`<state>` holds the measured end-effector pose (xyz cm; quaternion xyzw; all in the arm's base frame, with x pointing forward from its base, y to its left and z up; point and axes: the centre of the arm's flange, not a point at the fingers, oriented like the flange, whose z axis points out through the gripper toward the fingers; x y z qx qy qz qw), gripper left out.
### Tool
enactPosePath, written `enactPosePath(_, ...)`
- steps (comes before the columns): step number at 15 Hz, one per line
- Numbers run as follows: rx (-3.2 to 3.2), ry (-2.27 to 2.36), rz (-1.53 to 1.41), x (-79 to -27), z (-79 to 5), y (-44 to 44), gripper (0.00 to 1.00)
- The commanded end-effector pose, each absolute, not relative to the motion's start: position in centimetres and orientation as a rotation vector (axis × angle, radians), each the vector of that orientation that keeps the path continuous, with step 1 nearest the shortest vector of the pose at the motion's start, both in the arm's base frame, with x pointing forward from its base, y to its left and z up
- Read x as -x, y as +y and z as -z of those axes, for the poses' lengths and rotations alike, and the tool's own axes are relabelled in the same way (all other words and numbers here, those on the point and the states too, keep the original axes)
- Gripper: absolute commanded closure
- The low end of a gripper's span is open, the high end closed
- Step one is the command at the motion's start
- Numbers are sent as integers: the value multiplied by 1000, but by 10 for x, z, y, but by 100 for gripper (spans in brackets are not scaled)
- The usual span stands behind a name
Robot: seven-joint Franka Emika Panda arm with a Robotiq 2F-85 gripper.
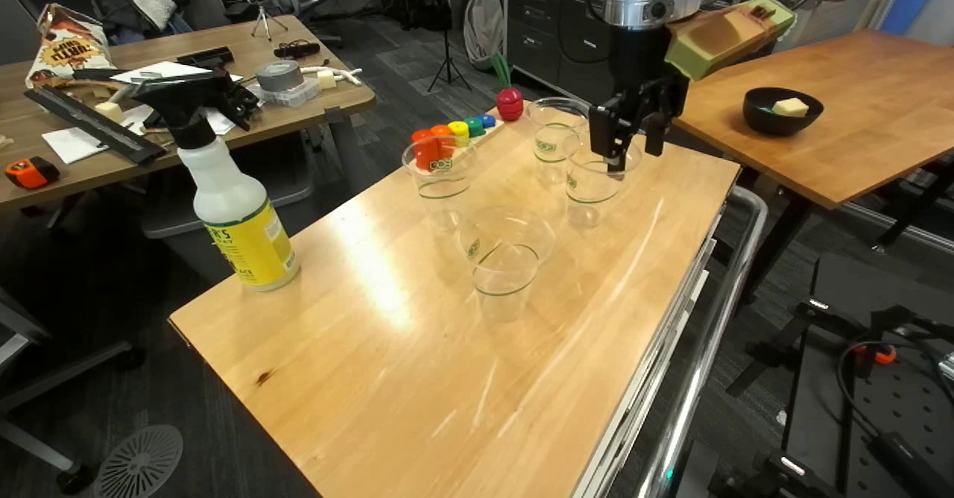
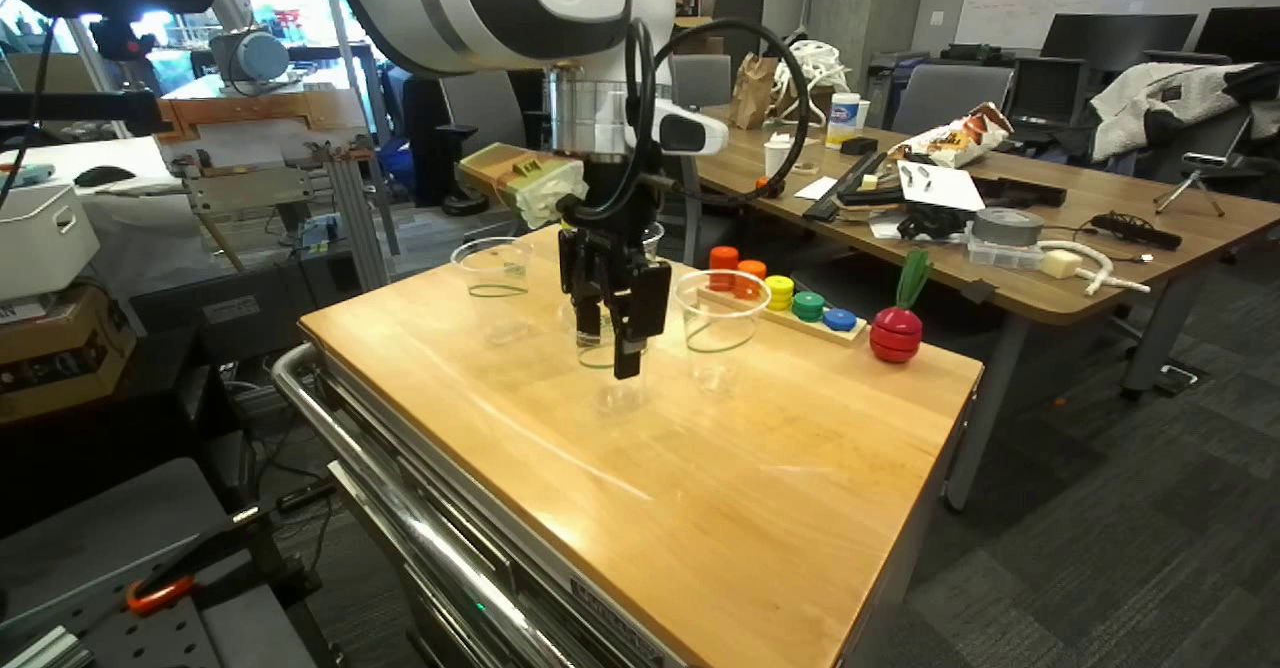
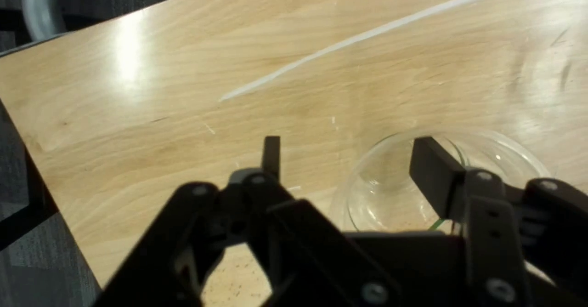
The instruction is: Stack the four clear cups together
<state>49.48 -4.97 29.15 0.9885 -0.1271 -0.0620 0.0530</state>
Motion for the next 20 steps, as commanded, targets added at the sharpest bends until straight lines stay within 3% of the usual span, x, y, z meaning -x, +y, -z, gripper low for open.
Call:
enactPosePath(1,-3030,-487,206,-501,-289,-55,58)
enactPosePath(5,-3065,-612,218,-501,-292,-63,87)
enactPosePath(8,-3074,-638,227,-503,-297,-65,99)
enactPosePath(16,-3068,-694,589,-486,-333,-52,98)
enactPosePath(20,-3088,-684,621,-496,-385,-50,98)
